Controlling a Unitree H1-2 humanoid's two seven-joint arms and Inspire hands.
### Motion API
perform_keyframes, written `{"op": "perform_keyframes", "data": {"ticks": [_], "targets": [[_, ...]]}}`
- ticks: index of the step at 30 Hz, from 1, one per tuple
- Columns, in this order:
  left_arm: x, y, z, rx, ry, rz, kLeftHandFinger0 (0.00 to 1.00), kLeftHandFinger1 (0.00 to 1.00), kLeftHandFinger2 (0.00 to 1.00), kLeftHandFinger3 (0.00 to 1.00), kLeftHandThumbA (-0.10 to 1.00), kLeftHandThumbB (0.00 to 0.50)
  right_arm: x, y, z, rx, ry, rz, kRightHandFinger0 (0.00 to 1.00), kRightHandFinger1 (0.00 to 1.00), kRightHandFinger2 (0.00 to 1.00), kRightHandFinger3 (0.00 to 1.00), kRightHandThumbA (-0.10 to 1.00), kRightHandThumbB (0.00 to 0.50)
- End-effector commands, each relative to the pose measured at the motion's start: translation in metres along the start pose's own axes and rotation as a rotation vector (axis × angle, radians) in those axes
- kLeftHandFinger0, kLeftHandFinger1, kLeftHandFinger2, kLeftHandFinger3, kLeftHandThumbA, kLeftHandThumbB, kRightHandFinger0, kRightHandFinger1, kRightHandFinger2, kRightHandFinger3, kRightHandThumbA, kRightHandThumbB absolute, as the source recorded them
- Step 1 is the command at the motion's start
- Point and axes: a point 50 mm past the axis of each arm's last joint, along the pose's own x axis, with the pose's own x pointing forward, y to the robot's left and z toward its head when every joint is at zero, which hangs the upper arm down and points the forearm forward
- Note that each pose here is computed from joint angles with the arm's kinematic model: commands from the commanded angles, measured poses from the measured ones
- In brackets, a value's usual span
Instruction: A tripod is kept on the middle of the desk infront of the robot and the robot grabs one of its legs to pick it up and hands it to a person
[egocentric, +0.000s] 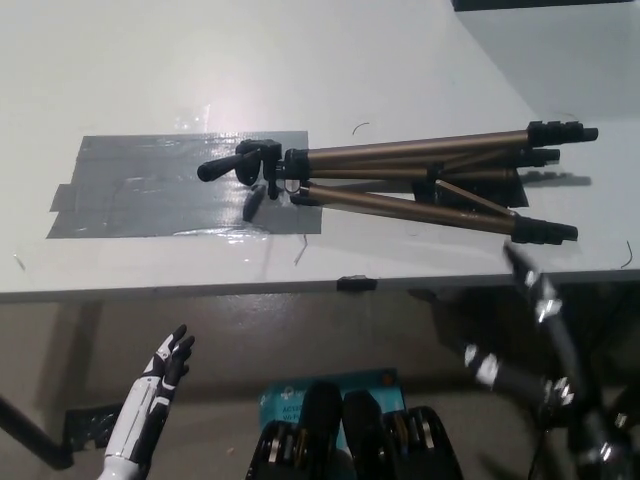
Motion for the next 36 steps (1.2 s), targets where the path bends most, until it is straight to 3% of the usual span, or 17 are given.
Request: {"op": "perform_keyframes", "data": {"ticks": [1, 5, 9, 20, 24, 31, 35, 36], "targets": [[0.0, 0.001, 0.007, 0.022, -0.055, 0.003, 1.0, 1.0, 1.0, 1.0, 1.0, 0.177, 0.063, -0.039, 0.053, -0.337, -0.148, -0.039, 1.0, 1.0, 1.0, 1.0, 0.91, 0.292], [-0.001, 0.001, 0.007, 0.014, -0.048, 0.001, 1.0, 1.0, 1.0, 1.0, 1.0, 0.18, 0.097, -0.043, 0.053, -0.438, -0.129, 0.004, 1.0, 1.0, 1.0, 1.0, 0.96, 0.293], [-0.001, 0.001, 0.007, 0.026, -0.051, 0.003, 1.0, 1.0, 1.0, 1.0, 1.0, 0.181, 0.133, -0.04, 0.051, -0.541, -0.096, 0.028, 1.0, 1.0, 1.0, 1.0, 1.0, 0.338], [0.003, 0.002, 0.008, 0.023, -0.059, 0.0, 1.0, 1.0, 1.0, 1.0, 1.0, 0.177, 0.197, -0.026, 0.053, -0.79, -0.053, 0.048, 1.0, 1.0, 1.0, 1.0, 1.0, 0.398], [0.002, 0.002, 0.009, 0.022, -0.059, -0.005, 1.0, 1.0, 1.0, 1.0, 1.0, 0.173, 0.217, -0.012, 0.052, -0.854, -0.018, 0.051, 1.0, 1.0, 1.0, 1.0, 0.94, 0.397], [0.005, 0.002, 0.011, 0.02, -0.068, -0.015, 1.0, 1.0, 1.0, 1.0, 1.0, 0.17, 0.231, 0.003, 0.052, -0.893, -0.014, 0.017, 1.0, 1.0, 1.0, 1.0, 0.93, 0.396], [0.007, 0.001, 0.012, 0.035, -0.078, -0.019, 1.0, 1.0, 1.0, 1.0, 1.0, 0.165, 0.238, 0.011, 0.049, -0.868, -0.023, -0.022, 1.0, 1.0, 1.0, 1.0, 0.95, 0.345], [0.007, 0.001, 0.012, 0.037, -0.08, -0.02, 1.0, 1.0, 1.0, 1.0, 1.0, 0.157, 0.238, 0.012, 0.048, -0.868, -0.025, -0.029, 1.0, 1.0, 1.0, 1.0, 0.95, 0.351]]}}
